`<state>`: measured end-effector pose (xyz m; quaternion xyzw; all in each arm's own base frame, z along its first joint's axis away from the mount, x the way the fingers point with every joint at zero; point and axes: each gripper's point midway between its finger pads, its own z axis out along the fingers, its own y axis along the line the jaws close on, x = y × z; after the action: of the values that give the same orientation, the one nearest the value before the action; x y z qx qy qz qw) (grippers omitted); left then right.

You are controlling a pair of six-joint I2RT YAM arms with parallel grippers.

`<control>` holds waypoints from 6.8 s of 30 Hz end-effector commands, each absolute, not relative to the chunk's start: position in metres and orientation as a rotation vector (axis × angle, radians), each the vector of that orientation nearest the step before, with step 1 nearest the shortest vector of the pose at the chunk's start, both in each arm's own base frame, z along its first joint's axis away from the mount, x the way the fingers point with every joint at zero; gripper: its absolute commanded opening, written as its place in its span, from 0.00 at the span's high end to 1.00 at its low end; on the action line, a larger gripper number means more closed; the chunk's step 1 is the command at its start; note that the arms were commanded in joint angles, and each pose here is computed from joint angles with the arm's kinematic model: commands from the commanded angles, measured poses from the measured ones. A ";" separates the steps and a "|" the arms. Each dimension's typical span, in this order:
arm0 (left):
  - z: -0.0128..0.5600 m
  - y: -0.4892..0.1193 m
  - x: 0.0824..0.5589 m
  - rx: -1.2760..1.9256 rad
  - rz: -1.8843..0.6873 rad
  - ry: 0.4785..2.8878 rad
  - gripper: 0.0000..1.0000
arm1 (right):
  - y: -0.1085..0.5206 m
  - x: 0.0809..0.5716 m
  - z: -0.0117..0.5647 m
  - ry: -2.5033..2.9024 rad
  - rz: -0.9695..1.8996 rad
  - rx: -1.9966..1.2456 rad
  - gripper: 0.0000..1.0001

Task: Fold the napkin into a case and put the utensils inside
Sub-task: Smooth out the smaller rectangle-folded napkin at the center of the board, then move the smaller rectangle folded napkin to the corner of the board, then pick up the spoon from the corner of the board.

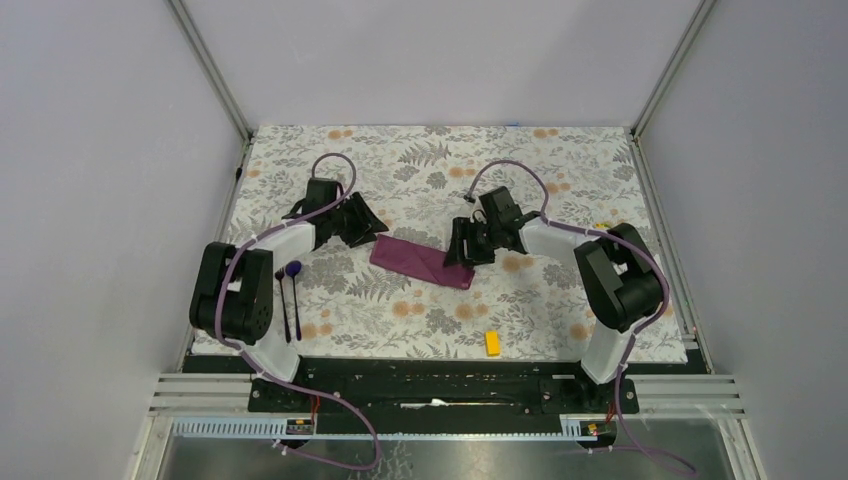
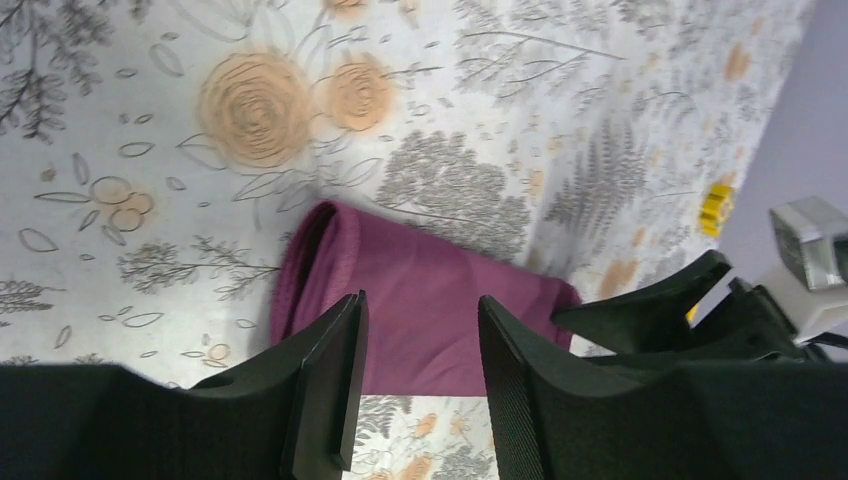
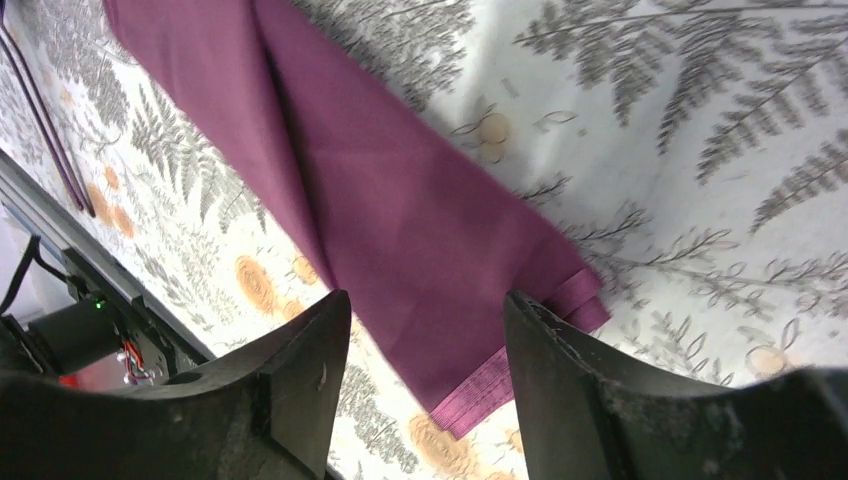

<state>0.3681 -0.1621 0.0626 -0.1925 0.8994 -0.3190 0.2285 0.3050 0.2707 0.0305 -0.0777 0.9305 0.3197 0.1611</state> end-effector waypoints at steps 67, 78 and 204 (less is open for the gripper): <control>0.188 -0.134 0.298 -0.323 -1.000 2.132 0.36 | 0.246 0.399 -0.008 2.584 -0.066 -0.050 0.15; 0.193 -0.133 0.308 -0.312 -0.980 2.145 0.37 | 0.192 0.488 -0.009 2.607 -0.191 -0.185 0.15; 0.270 -0.260 0.195 0.580 -1.963 2.093 1.00 | 0.292 0.270 0.296 1.422 1.365 -0.967 0.20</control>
<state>0.2389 -0.2438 0.2148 0.0944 0.7974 -0.5824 0.1268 0.3116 0.2938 0.2351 -0.3312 0.6764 0.5180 0.4057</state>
